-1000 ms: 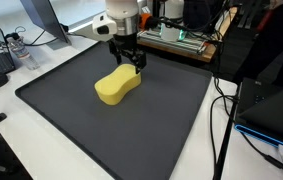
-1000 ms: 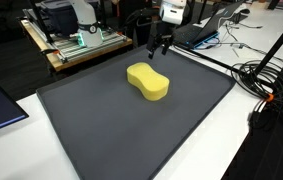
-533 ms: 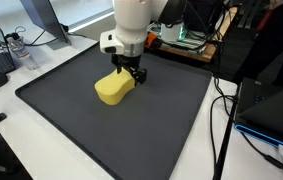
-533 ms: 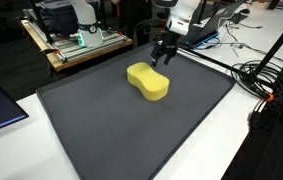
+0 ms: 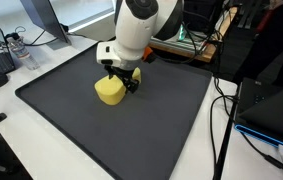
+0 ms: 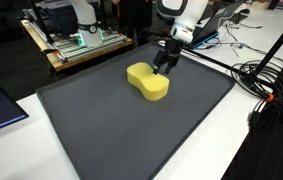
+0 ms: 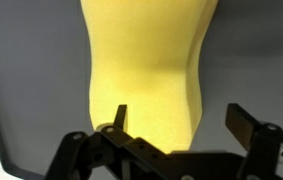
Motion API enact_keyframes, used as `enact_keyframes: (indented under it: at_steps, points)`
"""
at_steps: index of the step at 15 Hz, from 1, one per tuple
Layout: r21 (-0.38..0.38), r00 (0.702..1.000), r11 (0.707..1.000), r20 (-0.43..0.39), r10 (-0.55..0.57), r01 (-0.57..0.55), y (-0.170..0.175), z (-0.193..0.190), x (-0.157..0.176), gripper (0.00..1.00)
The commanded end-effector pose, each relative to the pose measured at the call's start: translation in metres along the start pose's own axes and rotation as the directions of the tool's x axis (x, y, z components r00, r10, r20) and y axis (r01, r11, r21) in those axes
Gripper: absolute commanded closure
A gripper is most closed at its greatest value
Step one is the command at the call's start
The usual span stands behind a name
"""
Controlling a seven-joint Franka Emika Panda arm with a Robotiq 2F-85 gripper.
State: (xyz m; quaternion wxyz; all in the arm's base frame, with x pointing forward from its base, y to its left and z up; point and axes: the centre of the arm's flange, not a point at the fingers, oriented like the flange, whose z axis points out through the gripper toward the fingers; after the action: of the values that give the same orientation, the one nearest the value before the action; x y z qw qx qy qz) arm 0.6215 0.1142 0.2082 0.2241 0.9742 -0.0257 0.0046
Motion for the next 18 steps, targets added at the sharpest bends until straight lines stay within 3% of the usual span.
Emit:
enact_keyframes:
  at_steps: [1, 10, 11, 12, 18]
  points:
    - [-0.068, 1.000, 0.997, -0.018, 0.017, -0.019, -0.007, 0.018, 0.016, 0.00]
    - [-0.098, 1.000, 0.995, 0.024, 0.011, -0.009, -0.015, 0.060, 0.025, 0.00]
    - [-0.091, 0.999, 0.996, 0.042, 0.004, 0.000, -0.017, 0.062, 0.026, 0.25]
    - [-0.077, 0.998, 0.997, 0.058, 0.002, 0.003, -0.018, 0.063, 0.027, 0.27]
    - [-0.068, 0.995, 0.998, 0.097, 0.013, -0.007, -0.015, 0.055, 0.030, 0.65]
